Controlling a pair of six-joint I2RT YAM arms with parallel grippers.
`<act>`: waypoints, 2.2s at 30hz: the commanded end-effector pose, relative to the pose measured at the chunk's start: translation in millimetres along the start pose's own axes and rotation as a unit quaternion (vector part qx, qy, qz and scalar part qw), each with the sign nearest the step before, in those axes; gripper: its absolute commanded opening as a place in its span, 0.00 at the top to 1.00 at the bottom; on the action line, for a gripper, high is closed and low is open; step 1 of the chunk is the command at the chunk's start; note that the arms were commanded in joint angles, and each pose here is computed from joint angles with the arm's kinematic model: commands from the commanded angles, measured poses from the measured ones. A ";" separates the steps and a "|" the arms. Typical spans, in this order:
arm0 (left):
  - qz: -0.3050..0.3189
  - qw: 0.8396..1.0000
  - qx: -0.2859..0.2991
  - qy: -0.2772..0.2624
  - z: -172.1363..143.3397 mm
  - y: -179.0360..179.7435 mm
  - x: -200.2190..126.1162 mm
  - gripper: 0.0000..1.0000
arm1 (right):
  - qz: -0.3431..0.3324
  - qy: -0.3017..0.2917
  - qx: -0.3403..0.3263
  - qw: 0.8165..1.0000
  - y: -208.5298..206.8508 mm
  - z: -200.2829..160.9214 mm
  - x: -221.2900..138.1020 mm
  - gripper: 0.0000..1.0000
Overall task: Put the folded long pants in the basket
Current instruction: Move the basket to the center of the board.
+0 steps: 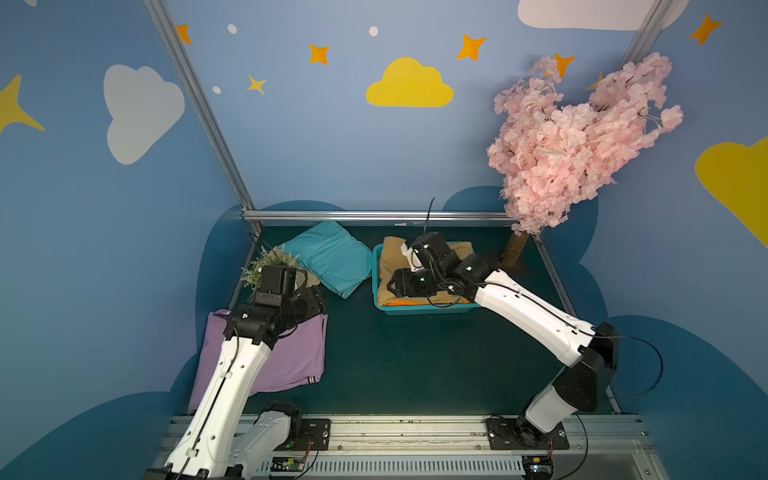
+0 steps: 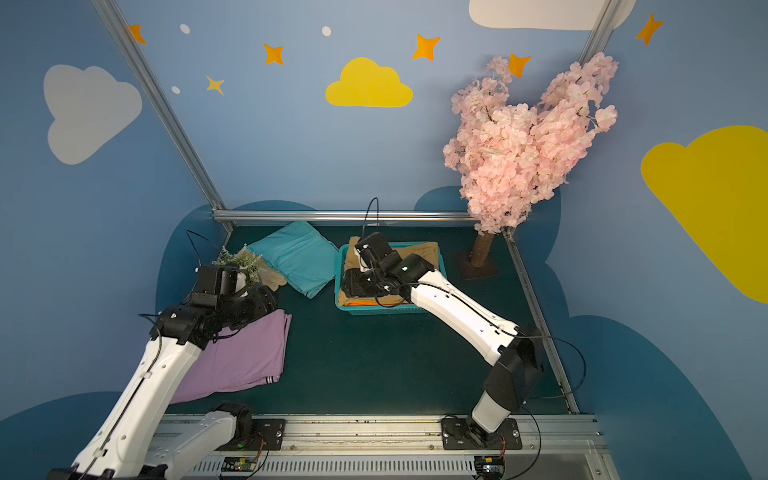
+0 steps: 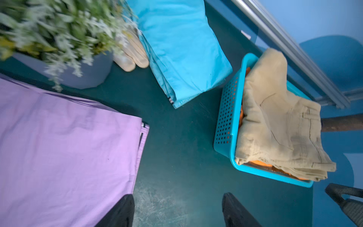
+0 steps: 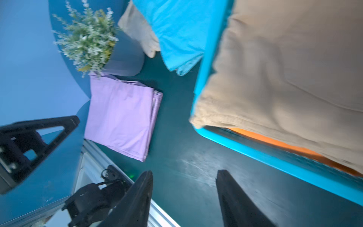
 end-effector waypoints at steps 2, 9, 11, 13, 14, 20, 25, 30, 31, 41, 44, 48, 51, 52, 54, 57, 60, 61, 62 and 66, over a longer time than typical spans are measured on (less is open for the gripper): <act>0.032 0.997 -0.006 -0.065 -11.1 24.2 -13.8 0.18 | 0.028 0.030 0.000 0.999 35.7 14.5 57.8 0.47; 0.079 0.995 -0.018 -0.064 -28.8 47.4 -2.7 0.20 | -0.005 0.049 0.038 0.998 34.6 37.8 140.2 0.48; 0.064 0.995 -0.012 -0.079 -27.6 45.6 -8.1 0.19 | -0.020 0.036 0.043 0.998 28.8 42.4 155.5 0.48; 0.058 0.995 -0.010 -0.084 -28.4 45.8 -9.2 0.19 | -0.038 0.028 0.053 0.997 16.3 43.8 172.2 0.48; 0.058 0.995 -0.012 -0.081 -29.5 46.3 -8.9 0.19 | -0.047 0.031 0.058 0.997 7.7 43.3 180.5 0.48; 0.055 0.996 -0.011 -0.069 -30.3 44.6 -5.2 0.19 | -0.121 0.030 0.075 0.989 -41.5 52.2 188.5 0.49; 0.050 0.996 -0.010 -0.070 -31.3 44.4 -5.5 0.19 | -0.178 0.015 0.091 0.980 -68.4 58.2 173.4 0.47; 0.050 0.997 -0.011 -0.065 -31.0 43.9 -3.4 0.19 | -0.148 0.014 0.083 0.985 -48.6 60.3 180.7 0.46; 0.051 0.997 -0.010 -0.064 -31.1 44.0 -3.3 0.19 | -0.151 0.014 0.078 0.985 -43.2 59.6 181.0 0.46; 0.047 0.997 -0.008 -0.059 -32.7 42.9 -1.7 0.19 | -0.145 0.071 0.048 0.986 -36.9 31.5 213.6 0.50; 0.039 0.998 -0.007 -0.050 -33.1 41.0 2.8 0.18 | -0.181 0.070 0.025 0.981 -47.5 30.5 213.0 0.48; 0.009 1.000 0.003 -0.009 -31.1 30.9 15.8 0.18 | -0.233 0.088 0.011 0.968 -72.5 29.7 207.7 0.47; -0.016 1.000 -0.003 0.018 -30.8 24.6 26.3 0.18 | -0.266 0.109 0.010 0.958 -96.7 27.8 199.7 0.47; -0.030 0.999 -0.004 0.024 -30.5 22.0 29.7 0.18 | -0.274 0.114 0.011 0.955 -103.2 27.3 196.0 0.47; -0.050 0.998 -0.012 0.036 -28.9 16.6 36.6 0.18 | -0.282 0.121 0.010 0.952 -112.5 28.5 187.0 0.47; -0.077 0.995 -0.027 0.058 -24.7 7.9 50.0 0.18 | -0.287 0.122 0.008 0.950 -116.9 32.9 171.0 0.47; -0.095 0.991 -0.029 0.085 -21.5 -2.7 63.7 0.20 | -0.263 0.116 0.018 0.958 -111.6 43.0 151.1 0.47; -0.094 0.991 -0.027 0.090 -19.9 -5.9 66.9 0.20 | -0.259 0.113 0.021 0.959 -110.4 45.9 145.1 0.47; -0.094 0.991 -0.025 0.093 -18.5 -8.8 70.5 0.20 | -0.257 0.107 0.019 0.960 -108.5 48.9 139.8 0.47; -0.086 0.989 -0.020 0.118 -13.2 -17.6 80.6 0.22 | -0.230 0.091 0.042 0.968 -104.8 59.9 127.8 0.45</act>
Point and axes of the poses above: each gripper's point midway between its finger pads, its own x axis out along the fingers, its own y axis along the line the jaws close on, z = x × y, the point moved 9 cm from there along -x, back along the fingers, and after that the axes turned 3 degrees about -x, right-handed, at the moved point
